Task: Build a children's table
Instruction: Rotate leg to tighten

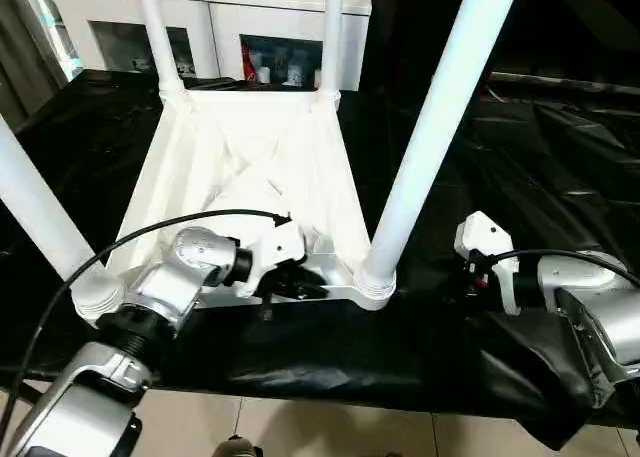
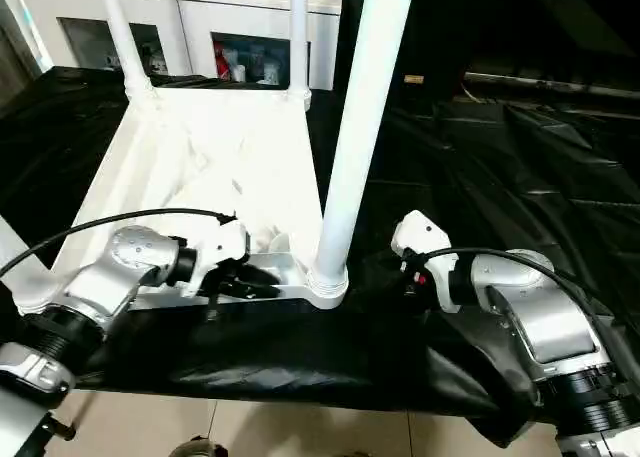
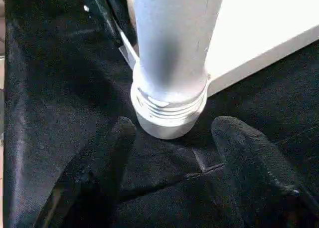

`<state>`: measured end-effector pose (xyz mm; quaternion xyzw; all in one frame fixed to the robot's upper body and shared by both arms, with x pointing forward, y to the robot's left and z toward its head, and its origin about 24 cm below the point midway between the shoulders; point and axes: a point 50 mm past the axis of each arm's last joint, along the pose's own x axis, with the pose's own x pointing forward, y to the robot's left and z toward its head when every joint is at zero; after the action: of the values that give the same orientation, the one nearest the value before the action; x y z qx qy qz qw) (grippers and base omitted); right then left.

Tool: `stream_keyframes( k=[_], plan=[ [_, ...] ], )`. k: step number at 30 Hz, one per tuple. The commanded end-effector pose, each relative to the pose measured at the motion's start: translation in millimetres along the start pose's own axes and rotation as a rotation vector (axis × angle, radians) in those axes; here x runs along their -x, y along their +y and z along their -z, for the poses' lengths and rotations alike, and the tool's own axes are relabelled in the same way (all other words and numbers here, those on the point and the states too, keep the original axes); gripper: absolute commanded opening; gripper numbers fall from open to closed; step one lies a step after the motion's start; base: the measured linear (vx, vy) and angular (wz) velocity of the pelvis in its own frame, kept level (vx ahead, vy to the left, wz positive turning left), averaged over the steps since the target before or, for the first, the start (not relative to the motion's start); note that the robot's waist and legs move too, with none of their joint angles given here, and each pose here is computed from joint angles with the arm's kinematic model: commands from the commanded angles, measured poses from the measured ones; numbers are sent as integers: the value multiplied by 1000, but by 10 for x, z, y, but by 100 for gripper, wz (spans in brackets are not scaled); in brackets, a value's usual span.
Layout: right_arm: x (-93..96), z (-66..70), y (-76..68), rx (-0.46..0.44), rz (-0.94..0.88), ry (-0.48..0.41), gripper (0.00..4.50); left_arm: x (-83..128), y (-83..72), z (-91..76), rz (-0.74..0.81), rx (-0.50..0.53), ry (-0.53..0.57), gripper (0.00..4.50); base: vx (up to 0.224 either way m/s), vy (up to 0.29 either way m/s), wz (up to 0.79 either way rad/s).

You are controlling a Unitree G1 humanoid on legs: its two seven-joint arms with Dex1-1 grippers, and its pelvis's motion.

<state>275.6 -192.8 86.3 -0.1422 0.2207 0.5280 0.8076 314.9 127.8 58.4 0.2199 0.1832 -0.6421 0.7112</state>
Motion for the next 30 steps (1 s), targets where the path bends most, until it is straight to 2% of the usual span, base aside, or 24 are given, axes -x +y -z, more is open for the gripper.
stream_keyframes(
  k=[1, 10, 13, 14, 21, 25, 30],
  plan=[
    [42, -21, -7, 17, 2, 10, 294, 35, 5, 72, 0, 14, 60, 8, 0, 0, 0],
    [6, -47, -20, 7, 18, -31, 294, 15, -10, 83, 5, 17, 71, 8, 0, 0, 0],
    [-40, -81, -57, -23, 64, -99, 330, -4, -7, 74, -22, 49, 52, 0, 0, 0, 0],
    [-62, -73, -43, -27, 61, -119, 338, -40, -13, 41, -49, 94, 15, 0, 0, 0, 0],
    [-114, -47, -30, 14, 74, -109, 385, -134, -92, -36, -46, 133, -49, 0, 0, 0, 0],
    [-222, -8, -44, 47, 69, -67, 385, -149, -121, -60, -52, 133, -55, 0, 0, 0, 0],
    [-272, 10, -70, 73, 75, -52, 385, -127, -123, -60, -68, 135, -45, 0, 0, 0, 0]
  ],
)
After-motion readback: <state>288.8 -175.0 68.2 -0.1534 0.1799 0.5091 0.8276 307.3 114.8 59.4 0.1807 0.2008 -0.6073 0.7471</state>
